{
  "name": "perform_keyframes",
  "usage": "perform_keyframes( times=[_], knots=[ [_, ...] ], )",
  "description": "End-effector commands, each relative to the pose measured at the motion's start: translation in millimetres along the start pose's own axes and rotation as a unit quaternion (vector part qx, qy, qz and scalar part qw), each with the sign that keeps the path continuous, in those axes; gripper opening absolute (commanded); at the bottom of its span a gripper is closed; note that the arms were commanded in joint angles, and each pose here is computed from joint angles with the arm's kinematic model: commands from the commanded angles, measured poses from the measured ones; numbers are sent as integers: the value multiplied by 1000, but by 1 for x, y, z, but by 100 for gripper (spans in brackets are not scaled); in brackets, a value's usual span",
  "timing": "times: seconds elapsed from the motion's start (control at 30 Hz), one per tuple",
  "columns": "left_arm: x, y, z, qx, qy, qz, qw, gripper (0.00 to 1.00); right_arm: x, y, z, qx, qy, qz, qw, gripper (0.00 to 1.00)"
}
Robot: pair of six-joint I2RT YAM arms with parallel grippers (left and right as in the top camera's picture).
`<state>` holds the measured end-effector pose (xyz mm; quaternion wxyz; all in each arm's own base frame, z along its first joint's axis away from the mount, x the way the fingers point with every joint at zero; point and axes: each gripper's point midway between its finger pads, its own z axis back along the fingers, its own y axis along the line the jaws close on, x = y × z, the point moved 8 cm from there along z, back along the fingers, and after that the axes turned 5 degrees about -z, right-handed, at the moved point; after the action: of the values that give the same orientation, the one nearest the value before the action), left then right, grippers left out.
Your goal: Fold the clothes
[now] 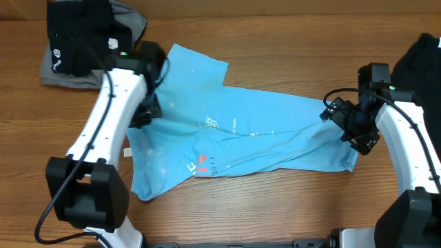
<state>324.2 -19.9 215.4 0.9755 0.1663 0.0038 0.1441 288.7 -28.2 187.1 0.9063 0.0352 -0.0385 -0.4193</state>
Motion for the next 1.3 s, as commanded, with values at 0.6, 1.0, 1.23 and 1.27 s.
perform_keyframes(
  times=[0.6,1.0,1.23,1.27],
  knots=[
    [-6,11,4,-109,74,-12,991,75,-8,-10,-1,-28,23,11,999,100],
    [-65,-57,-52,-155,154,-121,968,4,-24,-19,-40,-14,60,11,998,15],
    [-84,-67,-91,-189,173,-125,959,4,-30,-23,-62,-5,60,-5,998,9],
    [-86,-68,-95,-190,173,-122,959,4,-30,-23,-63,-4,60,-9,998,9]
  ],
)
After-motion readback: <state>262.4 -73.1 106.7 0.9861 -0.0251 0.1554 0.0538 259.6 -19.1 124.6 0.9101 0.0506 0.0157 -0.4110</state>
